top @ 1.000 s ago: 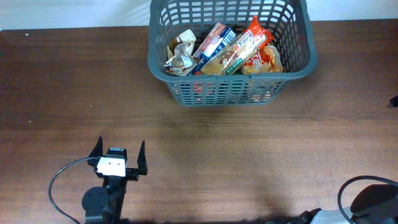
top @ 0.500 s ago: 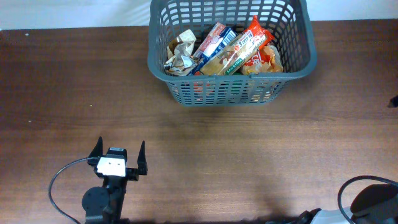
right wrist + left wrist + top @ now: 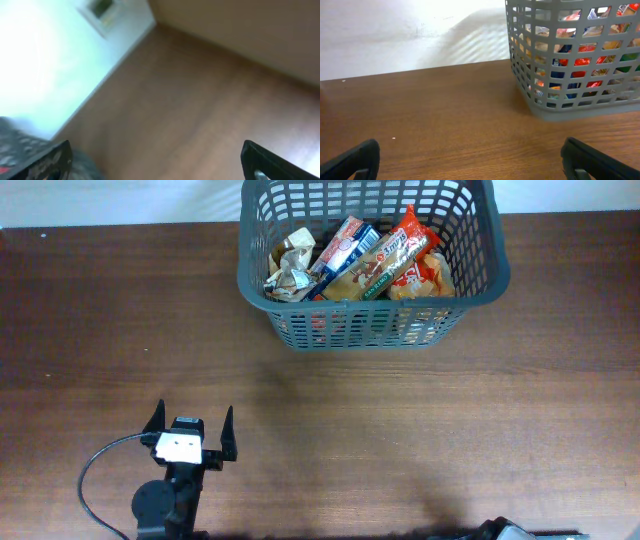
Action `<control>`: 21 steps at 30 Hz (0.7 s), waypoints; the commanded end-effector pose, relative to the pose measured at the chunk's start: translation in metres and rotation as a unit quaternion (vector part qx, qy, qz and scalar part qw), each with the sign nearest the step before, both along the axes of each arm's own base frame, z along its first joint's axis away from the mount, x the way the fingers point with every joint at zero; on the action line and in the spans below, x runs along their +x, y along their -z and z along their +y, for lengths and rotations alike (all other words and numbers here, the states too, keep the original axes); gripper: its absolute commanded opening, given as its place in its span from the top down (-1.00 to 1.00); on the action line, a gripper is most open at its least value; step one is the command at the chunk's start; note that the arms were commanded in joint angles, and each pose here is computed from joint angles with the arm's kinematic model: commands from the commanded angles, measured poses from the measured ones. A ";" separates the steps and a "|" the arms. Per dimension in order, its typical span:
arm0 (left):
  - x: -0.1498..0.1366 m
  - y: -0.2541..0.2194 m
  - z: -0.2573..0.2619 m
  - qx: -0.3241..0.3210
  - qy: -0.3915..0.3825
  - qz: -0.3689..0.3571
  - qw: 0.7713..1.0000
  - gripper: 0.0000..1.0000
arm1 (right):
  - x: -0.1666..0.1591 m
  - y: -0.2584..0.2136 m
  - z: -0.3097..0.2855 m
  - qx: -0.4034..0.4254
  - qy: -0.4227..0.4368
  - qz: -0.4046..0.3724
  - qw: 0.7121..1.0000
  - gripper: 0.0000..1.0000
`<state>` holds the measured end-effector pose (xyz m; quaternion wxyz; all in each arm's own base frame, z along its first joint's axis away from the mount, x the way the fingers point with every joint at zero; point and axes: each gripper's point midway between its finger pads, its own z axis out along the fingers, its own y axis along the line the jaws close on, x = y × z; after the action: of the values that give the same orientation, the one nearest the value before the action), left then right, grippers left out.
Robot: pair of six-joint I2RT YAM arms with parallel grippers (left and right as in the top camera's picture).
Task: Pack container
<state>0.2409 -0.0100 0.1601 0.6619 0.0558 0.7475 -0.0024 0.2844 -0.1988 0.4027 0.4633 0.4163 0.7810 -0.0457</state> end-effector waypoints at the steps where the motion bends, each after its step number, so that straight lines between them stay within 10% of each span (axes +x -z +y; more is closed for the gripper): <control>1: 0.000 0.004 -0.001 0.006 0.004 0.000 1.000 -0.99 | -0.001 -0.036 0.028 -0.037 -0.029 -0.055 0.997 -0.98; 9: 0.000 0.004 -0.001 0.006 0.004 0.000 1.000 -0.98 | -0.021 -0.082 0.079 -0.082 -0.082 -0.135 0.984 -0.98; 21: 0.000 0.004 -0.001 0.006 0.004 0.000 1.000 -0.98 | -0.050 -0.081 0.121 -0.200 -0.119 -0.392 0.890 -0.98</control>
<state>0.2409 -0.0100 0.1601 0.6622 0.0559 0.7472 -0.0022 0.2383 -0.0835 0.4999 0.7974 0.2089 0.5659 0.0131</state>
